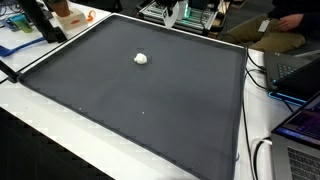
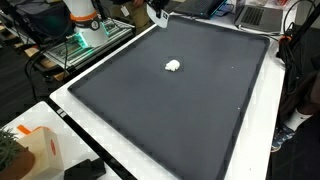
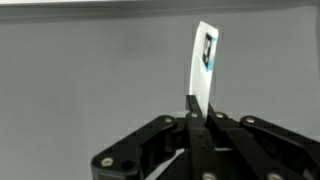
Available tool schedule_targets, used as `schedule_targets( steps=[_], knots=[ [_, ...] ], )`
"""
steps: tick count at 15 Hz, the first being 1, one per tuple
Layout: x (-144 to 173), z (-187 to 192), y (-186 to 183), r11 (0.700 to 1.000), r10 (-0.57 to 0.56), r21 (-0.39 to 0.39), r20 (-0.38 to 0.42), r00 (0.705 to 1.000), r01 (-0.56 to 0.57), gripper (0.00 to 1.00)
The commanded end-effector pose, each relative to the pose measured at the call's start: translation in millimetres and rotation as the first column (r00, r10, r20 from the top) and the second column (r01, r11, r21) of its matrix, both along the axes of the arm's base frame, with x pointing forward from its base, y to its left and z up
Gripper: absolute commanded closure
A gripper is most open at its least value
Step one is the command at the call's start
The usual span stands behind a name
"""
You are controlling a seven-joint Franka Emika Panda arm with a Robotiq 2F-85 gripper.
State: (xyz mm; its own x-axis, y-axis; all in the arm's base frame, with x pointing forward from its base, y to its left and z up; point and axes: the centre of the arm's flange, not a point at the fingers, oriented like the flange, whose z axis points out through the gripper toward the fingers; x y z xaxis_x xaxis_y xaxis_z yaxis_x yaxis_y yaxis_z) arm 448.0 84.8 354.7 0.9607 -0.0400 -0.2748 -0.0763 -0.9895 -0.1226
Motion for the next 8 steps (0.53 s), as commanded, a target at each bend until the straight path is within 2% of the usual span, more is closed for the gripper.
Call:
schedule_targets(
  steps=[1,2,4,8],
  knots=[
    [0,0,0,1.0,0.0,0.0,0.0,1.0,0.0,0.99],
    [-3,-2,4,0.995,-0.085,-0.052,0.023,0.996,0.086,0.99],
    [-4,-5,13,0.975,-0.194,-0.093,0.069,0.979,0.2,0.99],
    [-7,-5,27,0.908,-0.35,-0.19,0.146,0.925,0.374,0.99]
  ],
)
